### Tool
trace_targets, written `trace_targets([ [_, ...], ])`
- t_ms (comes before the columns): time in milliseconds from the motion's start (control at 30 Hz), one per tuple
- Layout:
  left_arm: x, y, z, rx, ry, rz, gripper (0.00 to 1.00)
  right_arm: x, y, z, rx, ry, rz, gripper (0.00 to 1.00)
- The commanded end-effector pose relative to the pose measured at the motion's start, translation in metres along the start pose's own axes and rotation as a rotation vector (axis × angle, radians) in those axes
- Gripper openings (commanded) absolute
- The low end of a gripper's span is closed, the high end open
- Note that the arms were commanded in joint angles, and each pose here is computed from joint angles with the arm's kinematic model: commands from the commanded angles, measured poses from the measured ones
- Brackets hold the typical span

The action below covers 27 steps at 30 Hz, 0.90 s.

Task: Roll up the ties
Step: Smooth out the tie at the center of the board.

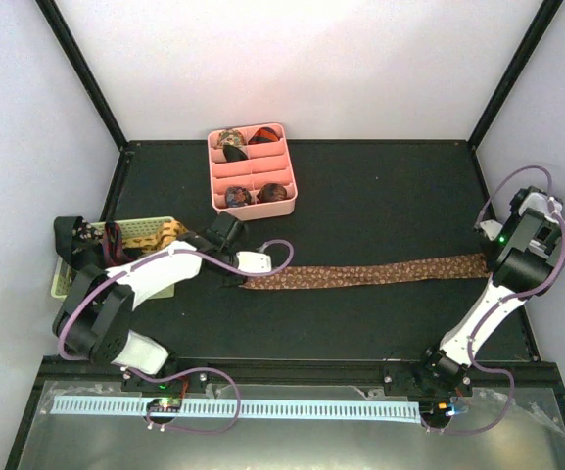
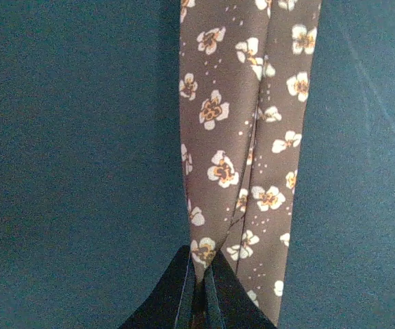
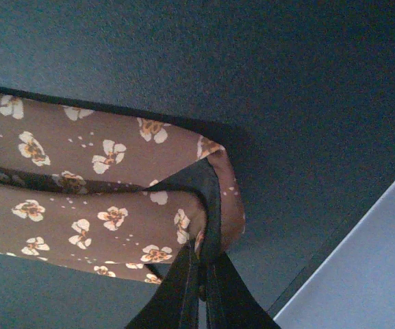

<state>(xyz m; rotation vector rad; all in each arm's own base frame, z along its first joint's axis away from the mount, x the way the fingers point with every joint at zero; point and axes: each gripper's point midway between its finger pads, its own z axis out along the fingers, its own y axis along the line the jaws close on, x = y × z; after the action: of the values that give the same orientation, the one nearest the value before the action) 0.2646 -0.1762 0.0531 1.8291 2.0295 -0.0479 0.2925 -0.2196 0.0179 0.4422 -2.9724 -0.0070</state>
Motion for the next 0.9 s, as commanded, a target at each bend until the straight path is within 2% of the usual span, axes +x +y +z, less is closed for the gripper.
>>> trace_targets([
  [0, 0.015, -0.004, 0.008, -0.032, 0.046, 0.050, 0.02, 0.008, -0.009, -0.004, 0.027, 0.019, -0.006, 0.02],
  [467, 0.037, 0.002, 0.022, -0.088, 0.119, 0.022, 0.02, 0.021, -0.018, -0.001, 0.035, 0.044, 0.007, 0.02],
  [700, 0.033, 0.005, 0.019, -0.092, 0.102, 0.014, 0.02, 0.017, -0.008, -0.002, -0.021, 0.012, 0.023, 0.10],
  [800, 0.033, 0.004, 0.018, -0.093, 0.100, 0.021, 0.02, 0.018, -0.005, 0.000, -0.038, 0.013, 0.033, 0.19],
  [867, 0.032, 0.004, 0.018, -0.095, 0.096, 0.024, 0.01, 0.016, -0.004, 0.000, -0.043, 0.007, 0.042, 0.18],
])
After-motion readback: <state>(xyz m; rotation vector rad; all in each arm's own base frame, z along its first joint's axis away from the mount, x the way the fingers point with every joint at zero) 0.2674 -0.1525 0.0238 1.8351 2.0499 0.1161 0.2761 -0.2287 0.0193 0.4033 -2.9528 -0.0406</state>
